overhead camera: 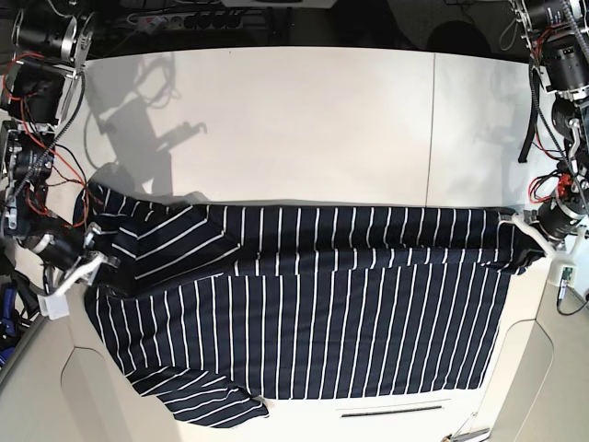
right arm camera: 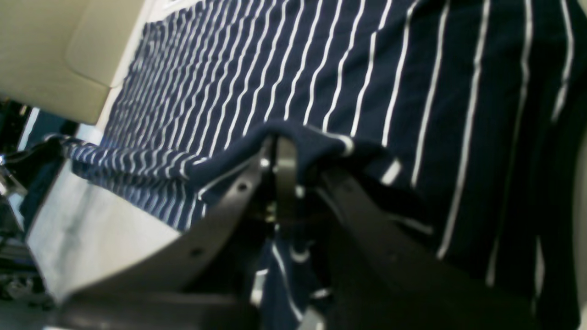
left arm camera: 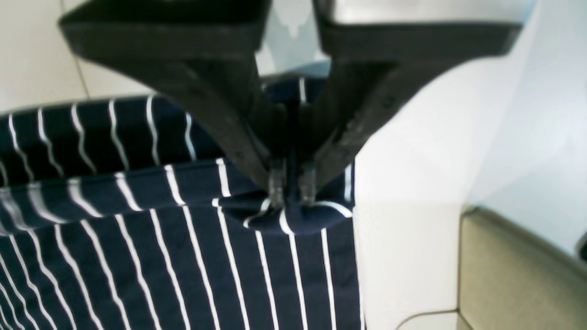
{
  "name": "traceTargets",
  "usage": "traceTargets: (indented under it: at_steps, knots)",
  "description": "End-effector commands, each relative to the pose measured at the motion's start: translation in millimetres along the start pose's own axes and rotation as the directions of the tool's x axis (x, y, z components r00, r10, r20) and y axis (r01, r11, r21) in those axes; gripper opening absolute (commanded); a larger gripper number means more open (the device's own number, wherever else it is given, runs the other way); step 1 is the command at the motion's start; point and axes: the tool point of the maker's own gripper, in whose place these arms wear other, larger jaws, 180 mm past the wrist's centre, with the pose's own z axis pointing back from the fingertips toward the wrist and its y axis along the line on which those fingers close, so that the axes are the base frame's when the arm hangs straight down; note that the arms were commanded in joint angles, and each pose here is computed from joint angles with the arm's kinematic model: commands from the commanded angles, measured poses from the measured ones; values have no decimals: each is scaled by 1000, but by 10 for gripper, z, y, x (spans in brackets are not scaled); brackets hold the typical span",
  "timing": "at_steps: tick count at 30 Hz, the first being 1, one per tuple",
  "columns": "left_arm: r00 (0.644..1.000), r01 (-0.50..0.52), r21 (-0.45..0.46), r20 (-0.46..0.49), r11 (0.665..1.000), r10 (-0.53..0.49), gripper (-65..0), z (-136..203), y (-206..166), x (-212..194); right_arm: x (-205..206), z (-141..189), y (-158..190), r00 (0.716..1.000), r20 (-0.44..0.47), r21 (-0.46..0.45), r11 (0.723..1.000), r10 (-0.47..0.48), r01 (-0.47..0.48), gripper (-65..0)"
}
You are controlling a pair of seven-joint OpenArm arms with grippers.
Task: Fold the T-shirt properly
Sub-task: 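Lift the shoulder corners with both grippers and pull them back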
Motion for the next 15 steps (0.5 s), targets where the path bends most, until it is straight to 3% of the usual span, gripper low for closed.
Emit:
traceTargets:
  at_steps: [1, 12, 15]
  knots:
    - [998, 9, 17, 62, 1000, -10, -650, 16, 104, 247, 267, 1, 31, 998, 60, 8, 999, 33, -34, -650]
    - [993, -114, 37, 27, 993, 113, -650, -180, 284, 36, 202, -352, -116, 990, 6, -80, 987, 139, -138, -650]
    - [993, -120, 35, 20, 992, 119, -550, -187, 273, -3, 147, -377, -140, 986, -23, -101, 981, 166, -167, -650]
